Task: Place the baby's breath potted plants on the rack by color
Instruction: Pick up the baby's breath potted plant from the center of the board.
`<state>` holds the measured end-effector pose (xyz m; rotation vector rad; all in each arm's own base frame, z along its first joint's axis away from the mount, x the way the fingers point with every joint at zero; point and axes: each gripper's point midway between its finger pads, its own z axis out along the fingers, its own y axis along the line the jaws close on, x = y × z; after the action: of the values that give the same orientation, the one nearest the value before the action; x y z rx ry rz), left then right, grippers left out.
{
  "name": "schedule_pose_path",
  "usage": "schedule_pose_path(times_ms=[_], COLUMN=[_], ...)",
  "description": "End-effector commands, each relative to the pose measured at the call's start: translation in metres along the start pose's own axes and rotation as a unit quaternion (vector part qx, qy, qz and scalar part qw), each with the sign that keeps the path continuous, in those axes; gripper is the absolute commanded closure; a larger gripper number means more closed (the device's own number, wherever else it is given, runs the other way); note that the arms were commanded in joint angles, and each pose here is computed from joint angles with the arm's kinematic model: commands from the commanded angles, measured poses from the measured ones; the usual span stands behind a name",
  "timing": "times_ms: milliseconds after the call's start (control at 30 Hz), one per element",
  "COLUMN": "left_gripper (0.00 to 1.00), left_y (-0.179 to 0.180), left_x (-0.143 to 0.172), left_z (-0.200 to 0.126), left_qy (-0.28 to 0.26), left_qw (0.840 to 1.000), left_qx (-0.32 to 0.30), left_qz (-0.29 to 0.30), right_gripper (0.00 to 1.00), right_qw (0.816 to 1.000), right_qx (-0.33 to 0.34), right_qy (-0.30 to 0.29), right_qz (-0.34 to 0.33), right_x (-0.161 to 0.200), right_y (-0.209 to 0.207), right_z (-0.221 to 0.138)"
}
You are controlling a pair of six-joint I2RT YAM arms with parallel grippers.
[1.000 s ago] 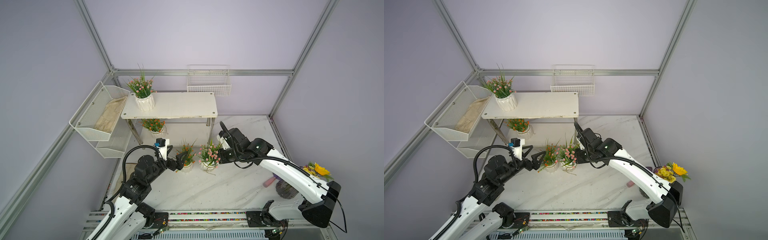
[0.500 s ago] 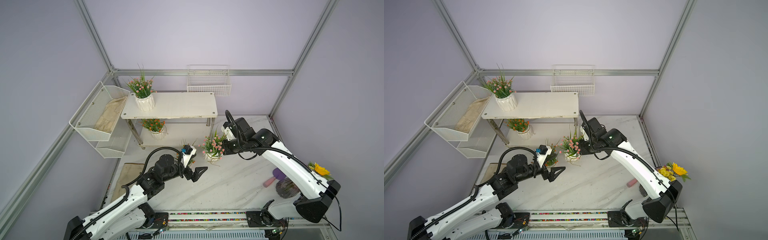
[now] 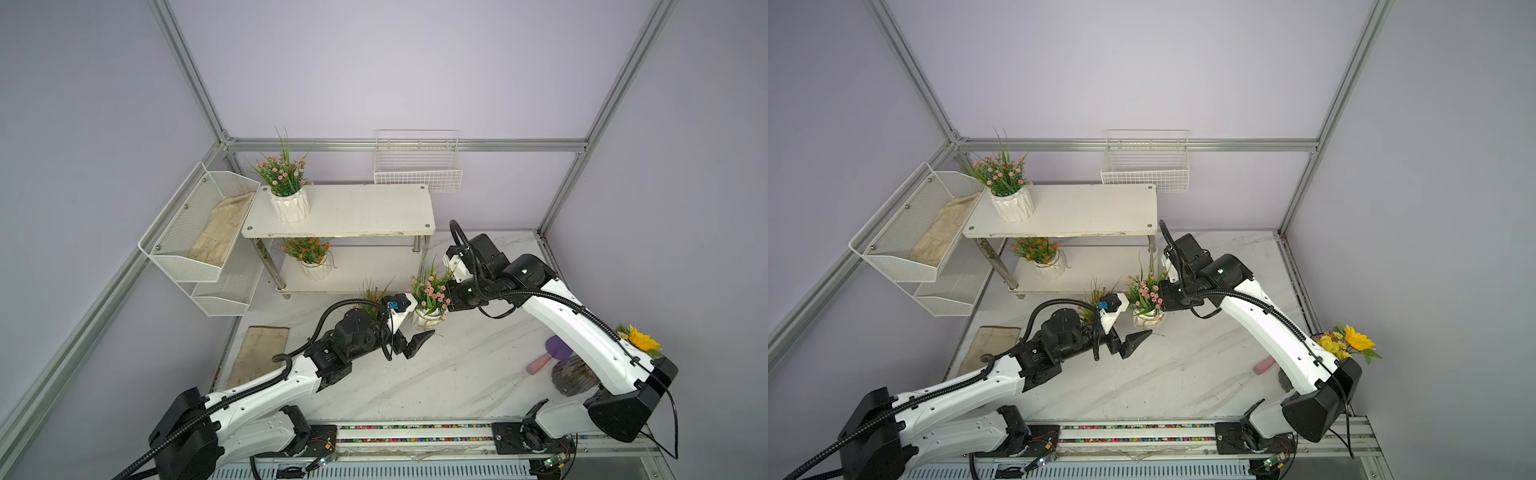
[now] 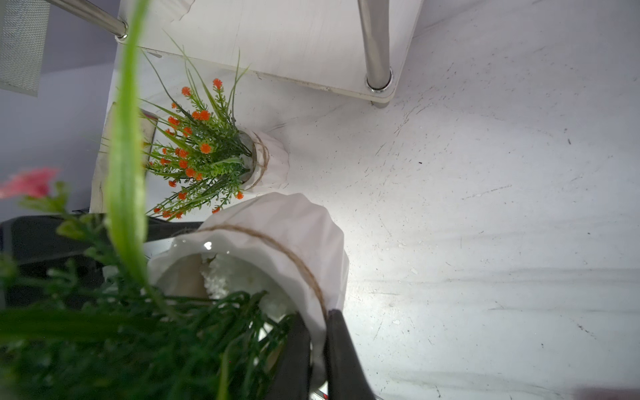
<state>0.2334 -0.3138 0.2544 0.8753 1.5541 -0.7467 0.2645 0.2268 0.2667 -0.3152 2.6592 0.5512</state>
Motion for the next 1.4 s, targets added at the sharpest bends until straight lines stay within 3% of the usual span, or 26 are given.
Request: schedule_pose_path(times_ms=[0,767,833,1067,1133,1367], left_gripper=[0.0,0.01,0.1,0.54,0.6,0.69], left_y=[-0.004,-0.004,-0.005,-0.007,-0.007,0.006], left_x=[-0.03,-0.036,-0.035,-0.03,-0.032,-0.041], left_z=[0.01,0.032,0.034,0.036,0.035,0.03], left_qy=[-0.045,-0.055,-0.053,-0.048,-0.05,-0.051], left_qw=[0.999,0.998,0.998,0.998,0.998,0.999], left_qx=[0.007,0.016,0.02,0.027,0.028,-0.01], left_qz=[0.025,0.021,0.02,0.014,0.013,0.001], right_gripper=[0.94,0.95,0.95,0.95,0.94,0.73], right_qw=[0.998,0.995,0.995,0.995,0.995,0.996], right_qx=[-0.048,-0.094,-0.095,-0.095,-0.095,-0.079], right_qy=[-0.025,-0.015,-0.015,-0.018,-0.018,-0.037], right_qz=[-0.013,-0.017,-0.017,-0.017,-0.017,-0.015], right_x=[-0.011,-0.001,-0.001,0.0,0.0,-0.007], right_y=[0.021,0.032,0.033,0.032,0.032,0.027], right_z=[-0.011,-0.008,-0.009,-0.011,-0.01,-0.014])
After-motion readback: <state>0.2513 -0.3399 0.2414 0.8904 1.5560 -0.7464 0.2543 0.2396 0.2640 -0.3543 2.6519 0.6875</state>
